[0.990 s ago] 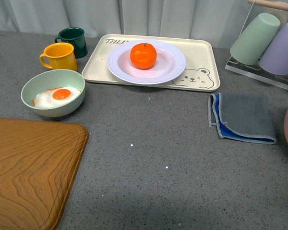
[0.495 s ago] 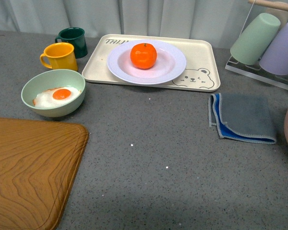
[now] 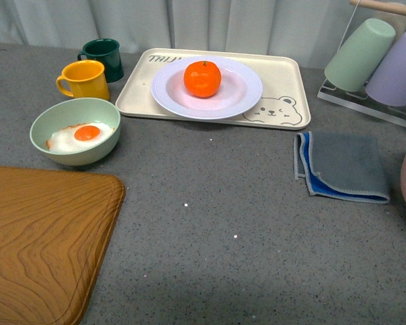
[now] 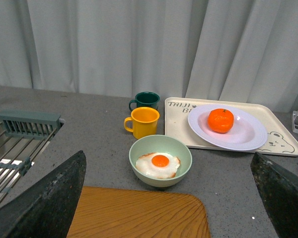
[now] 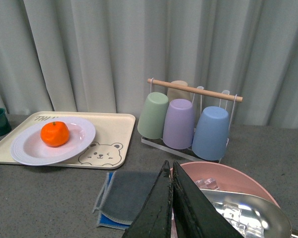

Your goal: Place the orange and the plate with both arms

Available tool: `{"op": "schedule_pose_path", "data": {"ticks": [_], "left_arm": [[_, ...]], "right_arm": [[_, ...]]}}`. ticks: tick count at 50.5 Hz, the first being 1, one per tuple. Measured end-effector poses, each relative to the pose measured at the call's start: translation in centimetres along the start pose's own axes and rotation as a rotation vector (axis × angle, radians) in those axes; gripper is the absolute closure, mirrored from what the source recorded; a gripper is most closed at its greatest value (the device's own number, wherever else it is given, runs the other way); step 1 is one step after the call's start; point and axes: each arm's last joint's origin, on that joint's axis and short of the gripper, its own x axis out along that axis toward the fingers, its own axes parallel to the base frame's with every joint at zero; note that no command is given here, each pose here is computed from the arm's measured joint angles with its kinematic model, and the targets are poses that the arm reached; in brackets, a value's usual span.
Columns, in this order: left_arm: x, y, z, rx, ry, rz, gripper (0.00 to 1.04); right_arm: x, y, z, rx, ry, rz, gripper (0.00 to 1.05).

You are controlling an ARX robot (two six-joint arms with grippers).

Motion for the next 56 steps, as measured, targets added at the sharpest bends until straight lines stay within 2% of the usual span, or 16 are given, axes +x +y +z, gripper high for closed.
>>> {"op": "schedule_pose_path", "data": {"ticks": [15,18,27,56], "left_arm": [[0.0,0.0,0.0,0.000,0.000,0.000,0.07],[0.0,0.0,0.0,0.000,0.000,0.000,0.07],[0.0,0.0,0.0,0.000,0.000,0.000,0.07],[0.0,0.0,0.0,0.000,0.000,0.000,0.07]], "right_arm": [[-0.5,0.0,-0.1,0.000,0.001,0.000,1.04],[-1.1,0.0,-0.5,0.000,0.037,0.003,1.04],[-1.4,0.0,-0.3,0.000,0.007,0.003,1.04],[-1.4,0.0,-0.3,0.000,0.006,0.003,0.15]]}}
